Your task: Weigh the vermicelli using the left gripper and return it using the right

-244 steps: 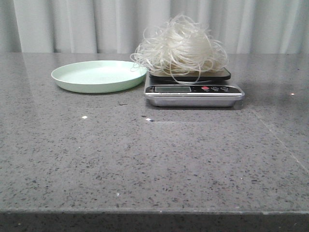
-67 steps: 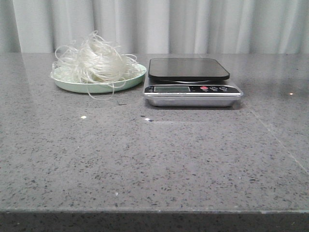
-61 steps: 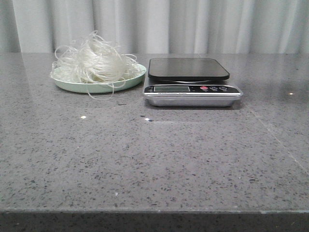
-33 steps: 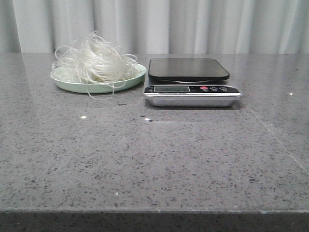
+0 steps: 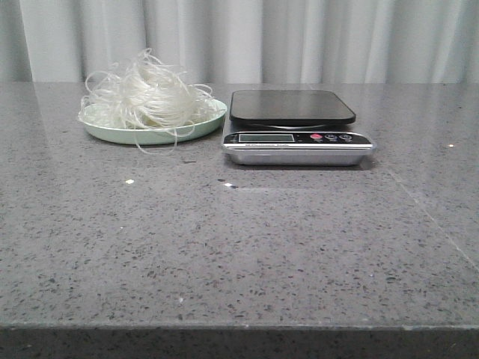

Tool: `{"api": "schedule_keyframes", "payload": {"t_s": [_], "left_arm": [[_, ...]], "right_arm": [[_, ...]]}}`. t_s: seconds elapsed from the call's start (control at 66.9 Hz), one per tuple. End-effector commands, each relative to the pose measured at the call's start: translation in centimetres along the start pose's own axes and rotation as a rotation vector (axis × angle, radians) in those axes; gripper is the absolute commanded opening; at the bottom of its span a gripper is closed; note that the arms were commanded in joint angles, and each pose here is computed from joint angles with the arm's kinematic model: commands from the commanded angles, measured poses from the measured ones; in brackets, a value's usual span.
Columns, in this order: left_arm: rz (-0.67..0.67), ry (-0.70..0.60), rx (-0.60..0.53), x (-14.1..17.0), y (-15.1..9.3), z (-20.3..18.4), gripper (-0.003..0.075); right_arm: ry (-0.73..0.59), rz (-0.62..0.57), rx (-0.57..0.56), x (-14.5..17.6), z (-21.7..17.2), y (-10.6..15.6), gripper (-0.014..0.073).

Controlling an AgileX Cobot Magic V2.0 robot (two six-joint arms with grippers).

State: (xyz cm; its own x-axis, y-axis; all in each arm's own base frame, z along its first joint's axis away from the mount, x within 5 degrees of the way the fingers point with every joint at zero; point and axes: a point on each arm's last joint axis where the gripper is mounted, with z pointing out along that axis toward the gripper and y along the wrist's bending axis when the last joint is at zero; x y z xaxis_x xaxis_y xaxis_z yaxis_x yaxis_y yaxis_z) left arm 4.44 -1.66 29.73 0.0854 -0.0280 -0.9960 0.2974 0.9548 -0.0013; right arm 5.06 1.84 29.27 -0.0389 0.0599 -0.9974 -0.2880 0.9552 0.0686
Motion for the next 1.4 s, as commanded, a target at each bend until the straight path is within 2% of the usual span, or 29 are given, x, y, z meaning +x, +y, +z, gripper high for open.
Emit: {"api": "schedule_keyframes", "payload": {"t_s": [0.0,0.06,0.149,0.851,0.926,1.031,1.165,1.27,1.389], "left_arm": [[-0.014,-0.1,-0.022,-1.6,0.2,0.0,0.0145],[-0.014,-0.104,-0.023,-1.6,0.2,-0.1,0.0145],[-0.014,-0.104,-0.023,-1.6,0.2,-0.1,0.0145],[-0.014,-0.101,-0.023,-1.5,0.2,0.0,0.0145],[-0.012,-0.094,-0.034,-0.7,0.3,0.2,0.0145],[0.059,-0.06,-0.084,1.2,0.7,0.6,0.0145],[0.091,0.016,-0.172,4.9,1.2,0.5,0.0145],[0.095,-0.002,-0.234,6.9,1.5,-0.1,0.0145],[0.023,-0.051,-0.291,8.3,1.9,-0.3,0.0145]], "right_arm": [[-0.104,-0.029,0.022,-1.4,-0.4,-0.1,0.0257],[-0.104,-0.029,0.022,-1.4,-0.4,-0.1,0.0118],[-0.098,-0.029,0.021,-1.4,-0.4,-0.1,0.0166],[-0.095,-0.029,0.02,-1.3,-0.4,-0.1,0.0166],[-0.095,-0.029,0.02,-1.3,-0.4,-0.1,0.0166],[-0.095,-0.029,0.02,-1.3,-0.4,-0.1,0.0166],[-0.096,-0.029,0.019,-1.3,-0.4,-0.1,0.0166],[-0.096,-0.029,0.019,-1.3,-0.4,-0.1,0.0166],[-0.096,-0.029,0.019,-1.3,-0.4,-0.1,0.0166]]}}
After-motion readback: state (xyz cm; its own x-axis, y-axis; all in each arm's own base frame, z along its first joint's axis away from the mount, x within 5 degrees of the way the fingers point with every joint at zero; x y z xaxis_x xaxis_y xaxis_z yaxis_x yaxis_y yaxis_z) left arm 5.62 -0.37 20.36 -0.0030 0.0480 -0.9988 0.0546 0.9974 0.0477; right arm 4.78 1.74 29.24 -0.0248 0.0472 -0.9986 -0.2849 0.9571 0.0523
